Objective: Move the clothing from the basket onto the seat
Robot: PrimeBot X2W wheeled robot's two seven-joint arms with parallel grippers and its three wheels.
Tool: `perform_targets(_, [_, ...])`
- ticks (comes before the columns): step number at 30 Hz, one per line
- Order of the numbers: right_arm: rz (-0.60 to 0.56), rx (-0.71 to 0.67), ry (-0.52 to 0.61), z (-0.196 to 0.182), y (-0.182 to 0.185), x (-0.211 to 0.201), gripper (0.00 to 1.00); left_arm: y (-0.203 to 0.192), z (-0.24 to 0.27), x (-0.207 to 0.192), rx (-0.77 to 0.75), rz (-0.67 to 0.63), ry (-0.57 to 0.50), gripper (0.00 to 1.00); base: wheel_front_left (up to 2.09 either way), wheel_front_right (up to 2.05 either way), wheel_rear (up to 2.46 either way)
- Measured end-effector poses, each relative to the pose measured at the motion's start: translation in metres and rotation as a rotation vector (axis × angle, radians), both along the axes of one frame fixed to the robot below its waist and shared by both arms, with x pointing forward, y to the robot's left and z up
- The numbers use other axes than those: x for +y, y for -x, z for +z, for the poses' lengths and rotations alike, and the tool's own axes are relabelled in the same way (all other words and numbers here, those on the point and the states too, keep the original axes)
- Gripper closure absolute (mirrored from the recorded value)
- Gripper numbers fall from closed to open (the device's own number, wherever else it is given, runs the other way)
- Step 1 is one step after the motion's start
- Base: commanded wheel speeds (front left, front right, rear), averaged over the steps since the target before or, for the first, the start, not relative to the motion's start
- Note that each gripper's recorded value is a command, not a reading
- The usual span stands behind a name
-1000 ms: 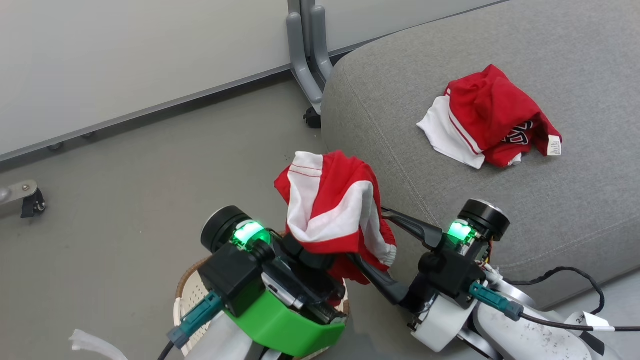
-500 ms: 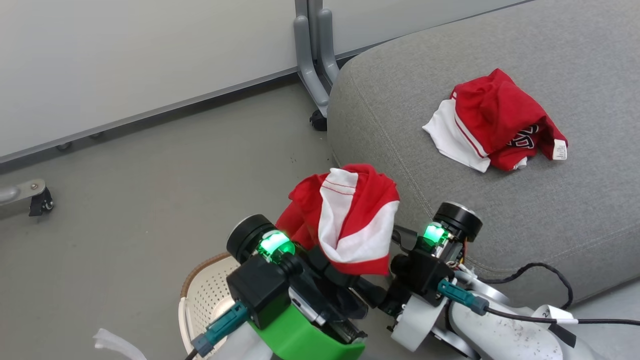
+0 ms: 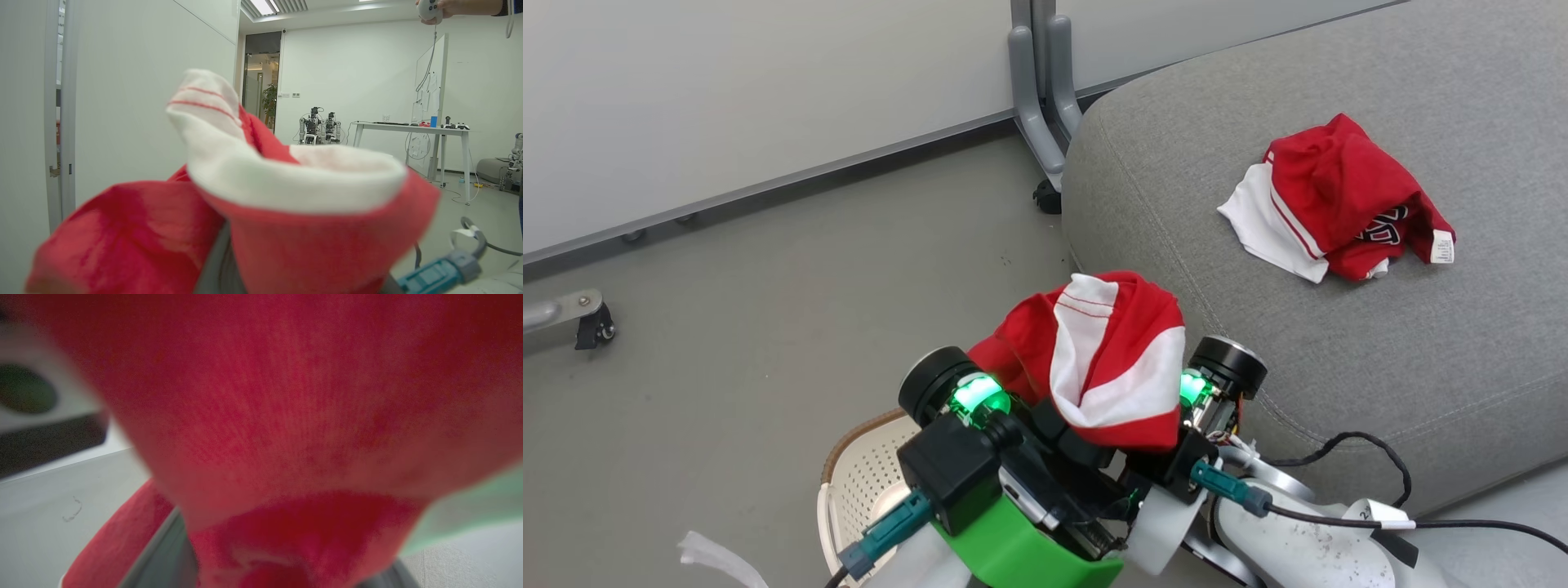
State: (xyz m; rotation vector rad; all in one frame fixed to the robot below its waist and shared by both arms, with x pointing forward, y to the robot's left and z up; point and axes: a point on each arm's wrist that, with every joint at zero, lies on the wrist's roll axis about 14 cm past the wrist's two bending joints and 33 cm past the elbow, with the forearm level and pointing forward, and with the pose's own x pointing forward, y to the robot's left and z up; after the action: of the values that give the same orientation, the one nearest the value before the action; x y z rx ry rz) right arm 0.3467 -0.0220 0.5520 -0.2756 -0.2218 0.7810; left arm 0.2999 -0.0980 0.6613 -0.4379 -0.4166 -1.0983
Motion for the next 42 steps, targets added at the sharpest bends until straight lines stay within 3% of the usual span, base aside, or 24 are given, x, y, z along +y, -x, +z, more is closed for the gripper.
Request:
perform_targets(1, [-0.012, 0.001, -0.014, 0.002, -0.003, -0.002, 1.00, -0.001, 0.000, 0.001, 0.001, 0.002, 0.002, 1.00, 0.00, 0.00, 0.00])
perform_targets(26, [-0.275, -0.049, -0.161, 0.031, -0.029, -0.070, 1.00, -0.027, -0.009, 0.024, 0.048, 0.114, 0.000, 1.00, 0.00, 0.00, 0.00])
perform_targets(42, [-0.360, -0.109, -0.233, 0.054, -0.029, -0.095, 1.00, -0.029, -0.029, 0.025, 0.095, 0.130, -0.045, 1.00, 0.00, 0.00, 0.00])
